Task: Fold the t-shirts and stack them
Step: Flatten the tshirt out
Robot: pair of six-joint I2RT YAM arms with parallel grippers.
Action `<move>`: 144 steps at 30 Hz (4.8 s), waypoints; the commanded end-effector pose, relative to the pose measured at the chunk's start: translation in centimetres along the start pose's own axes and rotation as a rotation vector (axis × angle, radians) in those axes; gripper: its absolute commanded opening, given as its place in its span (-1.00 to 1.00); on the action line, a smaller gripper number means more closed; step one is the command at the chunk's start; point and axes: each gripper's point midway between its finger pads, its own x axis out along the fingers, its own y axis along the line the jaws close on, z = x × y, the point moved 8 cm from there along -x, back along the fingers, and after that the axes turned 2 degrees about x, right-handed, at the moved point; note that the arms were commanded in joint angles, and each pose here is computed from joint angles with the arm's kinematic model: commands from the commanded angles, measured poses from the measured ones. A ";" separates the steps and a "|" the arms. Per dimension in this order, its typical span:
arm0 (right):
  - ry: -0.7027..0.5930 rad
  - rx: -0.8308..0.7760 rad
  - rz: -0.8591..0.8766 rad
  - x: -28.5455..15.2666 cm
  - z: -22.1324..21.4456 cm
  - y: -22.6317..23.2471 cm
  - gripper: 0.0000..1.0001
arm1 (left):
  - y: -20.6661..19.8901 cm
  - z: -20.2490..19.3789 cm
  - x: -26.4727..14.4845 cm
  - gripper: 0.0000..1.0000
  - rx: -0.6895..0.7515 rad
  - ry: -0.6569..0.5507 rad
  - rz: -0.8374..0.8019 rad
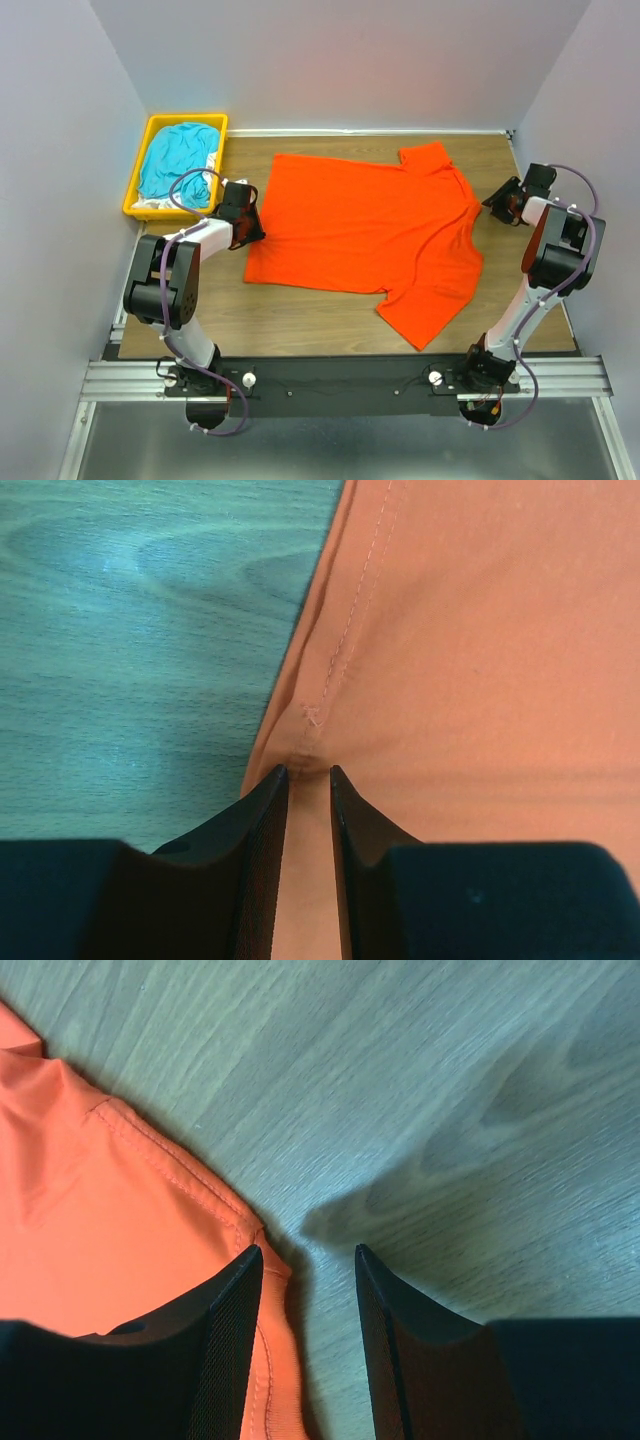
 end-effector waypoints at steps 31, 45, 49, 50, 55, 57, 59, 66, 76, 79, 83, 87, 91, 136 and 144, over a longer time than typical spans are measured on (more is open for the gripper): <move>0.201 0.118 -0.314 -11.5 -13.2 -6.0 -0.21 | 0.3 -1.1 0.2 -0.32 0.025 0.099 -0.024; 0.123 0.075 -0.216 -13.1 -10.2 -4.4 -0.09 | 0.9 -1.3 -1.7 -0.34 0.036 0.088 -0.008; 0.112 0.026 -0.113 -14.0 -9.0 -1.9 -0.08 | 0.4 0.2 -2.8 -0.28 0.051 0.043 -0.022; 0.116 0.030 -0.097 -14.3 -9.0 -1.5 -0.08 | 0.4 0.4 -3.2 -0.28 0.053 0.035 -0.025; 0.247 0.018 -0.104 -15.7 -12.3 -1.7 -0.08 | 0.4 -1.1 -4.9 -0.28 0.085 0.078 -0.044; 0.275 0.021 -0.132 -16.2 -13.4 -2.4 -0.08 | 0.6 -1.8 -5.3 -0.27 0.096 0.097 -0.042; 0.292 0.026 -0.148 -16.9 -14.3 -2.9 -0.08 | 0.8 -2.9 -5.5 -0.27 0.108 0.143 -0.034; 0.284 0.017 -0.185 -17.3 -14.3 -3.3 -0.07 | 0.1 -4.5 -5.6 -0.27 0.119 0.211 -0.030; 0.234 -0.071 -0.111 -16.7 -12.3 -1.5 -0.05 | -1.1 -1.0 -6.2 -0.24 0.060 0.083 -0.017; 0.186 -0.081 -0.052 -16.0 -10.4 0.0 -0.04 | -2.1 1.8 -5.5 -0.20 0.025 0.001 -0.040; 0.106 -0.073 0.007 -13.0 -7.9 1.6 -0.04 | -2.9 5.8 -3.3 -0.16 -0.020 -0.113 -0.030; 0.106 -0.039 0.078 -10.7 -6.1 3.3 -0.05 | -3.9 8.8 0.0 -0.15 -0.023 -0.122 -0.030; 0.123 -0.038 0.111 -10.9 -6.5 4.2 -0.05 | -4.7 8.5 0.3 -0.18 -0.003 -0.087 -0.083; 0.129 -0.284 -0.067 -9.3 -6.4 7.2 0.10 | -1.3 3.0 -2.8 0.30 0.187 0.103 0.219; 0.180 -0.276 -0.090 -11.8 -10.8 5.1 0.09 | -2.4 -1.9 -4.8 0.26 0.192 0.195 0.173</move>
